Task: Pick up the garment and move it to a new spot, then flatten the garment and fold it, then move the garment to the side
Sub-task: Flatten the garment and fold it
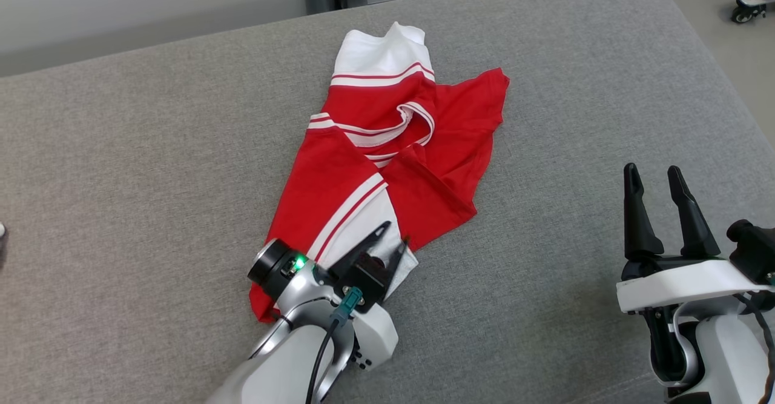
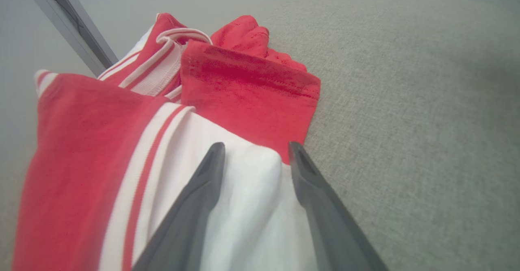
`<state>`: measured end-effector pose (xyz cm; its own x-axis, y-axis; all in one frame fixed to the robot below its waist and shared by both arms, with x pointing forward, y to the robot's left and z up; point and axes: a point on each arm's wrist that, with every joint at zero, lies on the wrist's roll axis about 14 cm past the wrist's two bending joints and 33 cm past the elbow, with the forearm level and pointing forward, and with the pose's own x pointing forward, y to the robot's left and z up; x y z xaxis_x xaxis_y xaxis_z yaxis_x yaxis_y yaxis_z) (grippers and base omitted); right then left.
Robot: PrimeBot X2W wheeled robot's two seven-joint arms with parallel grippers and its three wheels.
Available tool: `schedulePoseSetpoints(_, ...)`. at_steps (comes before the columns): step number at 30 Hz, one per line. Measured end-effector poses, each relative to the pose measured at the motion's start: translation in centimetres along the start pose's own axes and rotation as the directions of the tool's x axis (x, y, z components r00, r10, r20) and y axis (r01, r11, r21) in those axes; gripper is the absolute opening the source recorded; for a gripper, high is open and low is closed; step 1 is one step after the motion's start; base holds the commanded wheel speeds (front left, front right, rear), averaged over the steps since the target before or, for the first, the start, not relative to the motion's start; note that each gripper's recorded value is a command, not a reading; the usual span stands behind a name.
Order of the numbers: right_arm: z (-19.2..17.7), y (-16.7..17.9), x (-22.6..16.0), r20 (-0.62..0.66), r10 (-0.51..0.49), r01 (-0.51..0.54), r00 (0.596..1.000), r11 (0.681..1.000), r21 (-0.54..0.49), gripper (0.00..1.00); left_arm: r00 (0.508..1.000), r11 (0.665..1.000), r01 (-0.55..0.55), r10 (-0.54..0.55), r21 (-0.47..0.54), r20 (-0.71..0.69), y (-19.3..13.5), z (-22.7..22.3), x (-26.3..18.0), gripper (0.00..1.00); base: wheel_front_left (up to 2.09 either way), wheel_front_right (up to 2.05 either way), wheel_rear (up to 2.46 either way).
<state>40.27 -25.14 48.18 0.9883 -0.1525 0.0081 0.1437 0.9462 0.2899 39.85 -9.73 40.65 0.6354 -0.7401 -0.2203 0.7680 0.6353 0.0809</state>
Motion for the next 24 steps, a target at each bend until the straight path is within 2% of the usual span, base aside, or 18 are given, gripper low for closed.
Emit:
schedulePoseSetpoints(7, -0.5, 1.1, 0.4, -0.009, 0.029, -0.028, 1.000, 0.999, 0.015, 1.00, 0.990, 0.995, -0.082, 0.088, -0.050, 0.110, 1.9, 3.5, -0.3, 0.00, 0.00, 0.00, 0.00)
schedulePoseSetpoints(9, -0.5, 1.6, 0.6, -0.009, 0.043, -0.042, 0.999, 0.999, 0.016, 1.00, 0.973, 0.988, -0.134, 0.147, -0.082, 0.181, 3.1, 6.0, -0.6, 0.00, 0.00, 0.00, 0.00)
schedulePoseSetpoints(12, -0.4, 2.3, 0.8, -0.007, 0.068, -0.068, 0.998, 0.998, 0.017, 1.00, 0.918, 0.966, -0.224, 0.254, -0.132, 0.304, 5.8, 10.4, -2.0, 0.00, 0.00, 0.00, 0.00)
schedulePoseSetpoints(15, -0.4, 3.3, 1.0, -0.006, 0.096, -0.096, 0.995, 0.995, 0.021, 1.00, 0.837, 0.922, -0.334, 0.386, -0.196, 0.388, 9.2, 13.5, -4.8, 0.00, 0.00, 0.00, 0.00)
schedulePoseSetpoints(19, -0.1, 4.7, 1.4, 0.006, 0.139, -0.139, 0.990, 0.990, 0.025, 1.00, 0.705, 0.829, -0.486, 0.559, -0.277, 0.436, 13.8, 15.3, -10.0, 0.00, 0.00, 0.00, 0.00)
schedulePoseSetpoints(22, -0.1, 6.1, 1.5, 0.006, 0.177, -0.177, 0.984, 0.984, 0.030, 1.00, 0.653, 0.747, -0.582, 0.665, -0.321, 0.363, 16.2, 12.7, -13.4, 0.00, 0.00, 0.00, 0.00)
schedulePoseSetpoints(24, -0.4, 7.0, 1.4, -0.004, 0.200, -0.200, 0.980, 0.979, 0.034, 1.00, 0.645, 0.698, -0.642, 0.716, -0.318, 0.268, 17.1, 9.4, -14.9, 0.00, 0.00, 0.00, 0.00)
